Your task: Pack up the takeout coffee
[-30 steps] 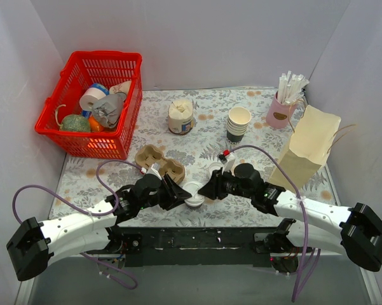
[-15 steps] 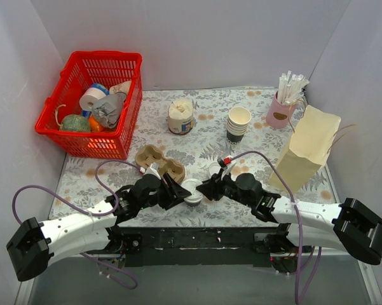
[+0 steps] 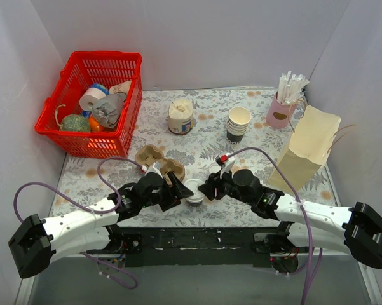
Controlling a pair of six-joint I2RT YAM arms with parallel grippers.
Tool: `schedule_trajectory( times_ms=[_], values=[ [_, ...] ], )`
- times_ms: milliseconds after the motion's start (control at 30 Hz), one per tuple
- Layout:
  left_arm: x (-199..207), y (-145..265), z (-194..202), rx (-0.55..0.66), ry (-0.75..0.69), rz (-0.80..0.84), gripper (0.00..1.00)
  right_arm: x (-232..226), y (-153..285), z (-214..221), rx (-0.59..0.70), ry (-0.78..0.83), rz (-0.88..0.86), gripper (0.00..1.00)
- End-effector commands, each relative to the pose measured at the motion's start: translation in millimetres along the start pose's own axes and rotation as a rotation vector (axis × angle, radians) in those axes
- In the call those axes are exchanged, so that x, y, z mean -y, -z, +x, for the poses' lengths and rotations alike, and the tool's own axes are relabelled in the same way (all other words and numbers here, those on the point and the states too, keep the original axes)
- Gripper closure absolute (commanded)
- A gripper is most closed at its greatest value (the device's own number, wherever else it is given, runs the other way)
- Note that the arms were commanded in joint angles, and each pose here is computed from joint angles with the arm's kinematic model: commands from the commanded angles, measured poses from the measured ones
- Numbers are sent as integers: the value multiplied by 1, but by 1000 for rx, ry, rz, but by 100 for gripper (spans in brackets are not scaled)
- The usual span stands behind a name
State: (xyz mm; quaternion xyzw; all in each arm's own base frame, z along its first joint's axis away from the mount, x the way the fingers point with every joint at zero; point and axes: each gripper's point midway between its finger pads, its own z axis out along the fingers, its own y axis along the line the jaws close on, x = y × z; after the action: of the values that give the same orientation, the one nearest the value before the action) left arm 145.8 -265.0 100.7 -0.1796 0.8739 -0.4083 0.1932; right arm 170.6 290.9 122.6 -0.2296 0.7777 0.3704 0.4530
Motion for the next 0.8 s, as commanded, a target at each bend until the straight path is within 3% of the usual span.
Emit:
schedule_trajectory(
  times_ms=[0,100,233,467,767],
  values=[
    [-17,4,-4,21,-62,-96,23,15,6,26,-198,-6,105,46],
    [-9,9,-10,44,-70,-92,2,2,5,17,-211,-53,72,43],
    [2,17,-17,74,-82,-64,2,-18,3,-9,-202,-105,33,38],
    [13,30,-30,134,-98,-50,2,-28,11,-14,-280,-183,56,28],
    [22,29,-43,177,-124,-61,2,-29,9,-15,-389,-236,121,29]
  ],
)
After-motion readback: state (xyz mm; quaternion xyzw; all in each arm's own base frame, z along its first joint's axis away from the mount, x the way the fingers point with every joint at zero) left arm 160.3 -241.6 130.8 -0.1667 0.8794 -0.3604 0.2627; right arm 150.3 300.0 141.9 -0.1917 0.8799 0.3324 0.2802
